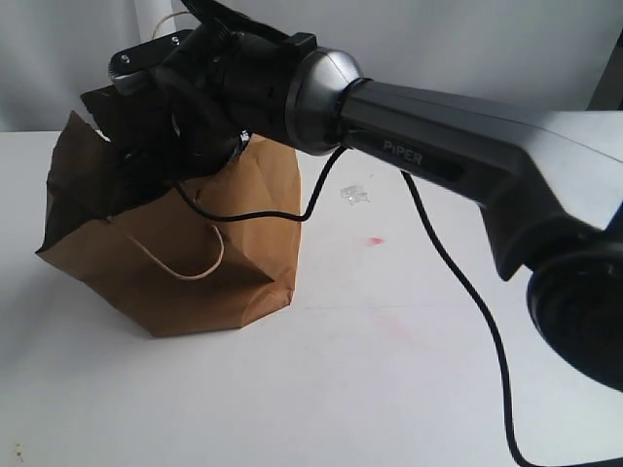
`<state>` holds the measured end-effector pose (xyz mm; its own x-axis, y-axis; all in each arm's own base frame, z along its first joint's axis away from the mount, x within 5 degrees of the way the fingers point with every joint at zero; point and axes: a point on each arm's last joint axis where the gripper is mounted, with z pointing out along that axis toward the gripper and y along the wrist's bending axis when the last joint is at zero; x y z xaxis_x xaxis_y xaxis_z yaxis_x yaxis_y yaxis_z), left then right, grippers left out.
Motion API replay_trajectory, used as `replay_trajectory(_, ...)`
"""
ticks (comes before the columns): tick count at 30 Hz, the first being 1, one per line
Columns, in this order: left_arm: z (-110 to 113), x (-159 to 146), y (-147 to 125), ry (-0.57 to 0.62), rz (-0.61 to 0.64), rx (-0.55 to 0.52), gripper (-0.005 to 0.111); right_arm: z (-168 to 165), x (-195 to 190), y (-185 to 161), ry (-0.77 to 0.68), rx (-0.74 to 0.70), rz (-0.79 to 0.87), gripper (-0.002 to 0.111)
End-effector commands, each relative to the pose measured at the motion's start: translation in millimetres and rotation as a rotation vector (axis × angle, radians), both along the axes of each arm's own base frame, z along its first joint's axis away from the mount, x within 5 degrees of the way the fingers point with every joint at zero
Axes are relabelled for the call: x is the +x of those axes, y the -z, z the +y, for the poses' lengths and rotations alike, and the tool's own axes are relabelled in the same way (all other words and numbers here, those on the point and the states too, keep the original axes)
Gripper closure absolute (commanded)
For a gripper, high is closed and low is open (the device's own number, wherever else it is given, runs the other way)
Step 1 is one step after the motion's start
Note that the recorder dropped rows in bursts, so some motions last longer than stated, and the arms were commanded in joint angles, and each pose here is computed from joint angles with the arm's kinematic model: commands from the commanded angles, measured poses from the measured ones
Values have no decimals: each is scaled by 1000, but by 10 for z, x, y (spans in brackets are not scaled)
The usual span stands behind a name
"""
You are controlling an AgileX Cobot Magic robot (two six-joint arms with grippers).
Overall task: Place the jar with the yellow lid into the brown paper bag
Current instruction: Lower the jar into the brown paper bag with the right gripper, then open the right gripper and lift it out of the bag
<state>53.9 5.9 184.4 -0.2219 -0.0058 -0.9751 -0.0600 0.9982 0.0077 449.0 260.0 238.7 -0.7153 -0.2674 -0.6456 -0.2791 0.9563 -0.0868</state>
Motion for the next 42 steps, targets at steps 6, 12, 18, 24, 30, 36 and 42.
replay_trajectory(6, -6, 4, -14, 6, -9, -7, 106, -103, -166, -634, -8, 49, -100, 3)
replay_trajectory(12, -6, 4, -14, 6, -9, -7, 106, -205, -358, -1148, -9, 130, -176, 3)
replay_trajectory(18, -6, 4, -14, 6, -9, -7, 106, -288, -571, -1540, -26, 217, -209, 5)
replay_trajectory(24, -6, 4, -14, 6, -9, -7, 106, -380, -747, -1699, -7, 233, -151, 43)
replay_trajectory(30, -6, 4, -14, 6, -9, -7, 106, -483, -876, -1762, -20, 148, -96, 105)
replay_trajectory(36, -6, 4, -14, 6, -9, -7, 106, -639, -1078, -1908, -40, 56, -50, 108)
replay_trajectory(42, -6, 4, -14, 6, -9, -7, 106, -870, -1405, -2312, -44, 66, -126, 108)
